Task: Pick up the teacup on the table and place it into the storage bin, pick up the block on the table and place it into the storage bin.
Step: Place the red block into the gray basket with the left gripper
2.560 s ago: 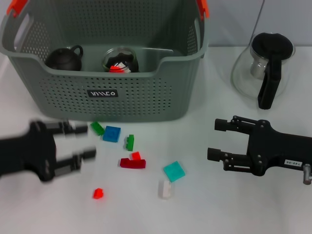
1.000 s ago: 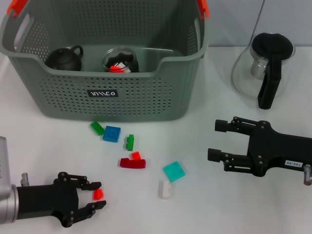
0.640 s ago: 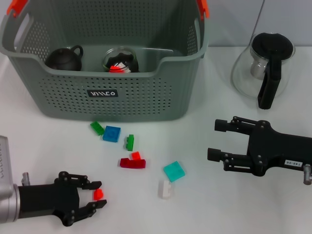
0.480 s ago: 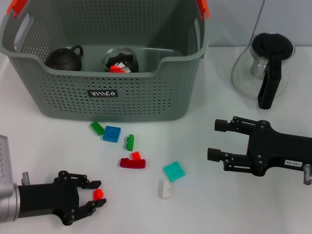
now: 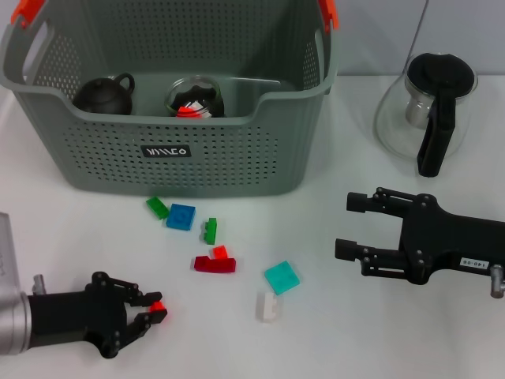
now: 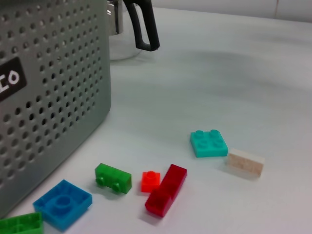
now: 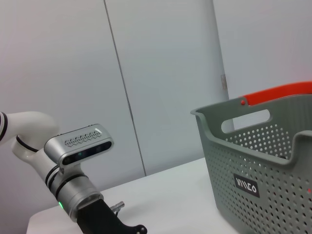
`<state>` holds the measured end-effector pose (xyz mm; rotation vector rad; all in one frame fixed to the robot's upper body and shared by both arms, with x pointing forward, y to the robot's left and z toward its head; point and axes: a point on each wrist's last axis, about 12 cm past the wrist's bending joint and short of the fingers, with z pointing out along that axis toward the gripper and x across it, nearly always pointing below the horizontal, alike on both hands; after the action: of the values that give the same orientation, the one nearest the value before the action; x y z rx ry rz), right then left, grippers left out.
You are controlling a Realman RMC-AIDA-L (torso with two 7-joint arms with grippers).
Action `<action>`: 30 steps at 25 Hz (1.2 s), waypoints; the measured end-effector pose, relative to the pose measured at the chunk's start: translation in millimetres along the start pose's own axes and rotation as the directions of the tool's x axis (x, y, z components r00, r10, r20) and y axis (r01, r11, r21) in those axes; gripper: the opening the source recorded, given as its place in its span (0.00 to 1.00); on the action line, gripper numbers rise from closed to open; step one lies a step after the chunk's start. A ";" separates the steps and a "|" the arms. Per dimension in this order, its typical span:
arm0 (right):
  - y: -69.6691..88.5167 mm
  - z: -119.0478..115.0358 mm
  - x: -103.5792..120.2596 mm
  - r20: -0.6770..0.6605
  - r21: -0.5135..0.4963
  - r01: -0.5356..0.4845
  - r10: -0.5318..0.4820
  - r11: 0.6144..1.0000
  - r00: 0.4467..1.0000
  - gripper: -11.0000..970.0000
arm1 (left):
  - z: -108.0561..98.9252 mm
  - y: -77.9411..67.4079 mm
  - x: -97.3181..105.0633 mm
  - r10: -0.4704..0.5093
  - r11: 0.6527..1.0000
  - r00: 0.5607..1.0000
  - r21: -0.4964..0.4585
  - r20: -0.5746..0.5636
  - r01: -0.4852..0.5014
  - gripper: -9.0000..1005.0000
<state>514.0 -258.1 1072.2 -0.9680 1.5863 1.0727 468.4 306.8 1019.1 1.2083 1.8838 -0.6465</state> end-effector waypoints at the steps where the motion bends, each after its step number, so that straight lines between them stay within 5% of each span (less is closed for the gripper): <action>1: 0.0 0.0 0.0 0.000 0.000 0.000 0.000 1.000 1.000 0.85 | -1.4 1.0 -1.0 -0.014 1.000 1.000 -0.001 0.001 0.014 0.19; 9: -0.8 0.6 -1.3 0.000 -0.002 -0.007 0.007 1.000 1.000 0.85 | -32.2 10.4 -21.7 -0.105 0.994 0.987 0.041 0.121 0.101 0.19; 10: -0.9 0.7 -1.4 0.000 -0.002 -0.006 0.006 1.000 1.000 0.85 | -49.0 14.8 -34.8 -0.125 0.991 0.964 0.069 0.233 0.112 0.19; 13: -1.0 0.7 -1.5 0.000 -0.002 -0.006 0.006 1.000 1.000 0.85 | -62.0 19.6 -49.5 -0.137 0.990 0.930 0.090 0.341 0.113 0.20; 21: -0.8 0.9 -1.3 0.000 -0.003 -0.007 0.007 1.000 1.000 0.85 | -87.9 57.8 -114.3 -0.169 0.982 0.680 0.061 0.714 0.180 0.22; 23: -0.8 1.0 -1.3 0.000 -0.003 -0.007 0.007 1.000 1.000 0.85 | -91.4 72.8 -132.0 -0.180 0.977 0.648 0.057 0.740 0.207 0.23; 27: -0.8 1.2 -1.4 0.000 -0.003 -0.007 0.007 1.000 1.000 0.85 | -85.5 111.4 -164.6 -0.267 0.944 0.690 0.038 0.673 0.328 0.24; 30: -1.2 1.4 -1.5 -0.001 -0.001 -0.006 0.006 1.000 1.000 0.85 | -76.8 125.8 -173.6 -0.310 0.923 0.726 0.011 0.614 0.384 0.25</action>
<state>515.8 -257.0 1073.2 -0.9651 1.5901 1.0780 597.0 329.1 1205.7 0.4630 1.5559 -0.9782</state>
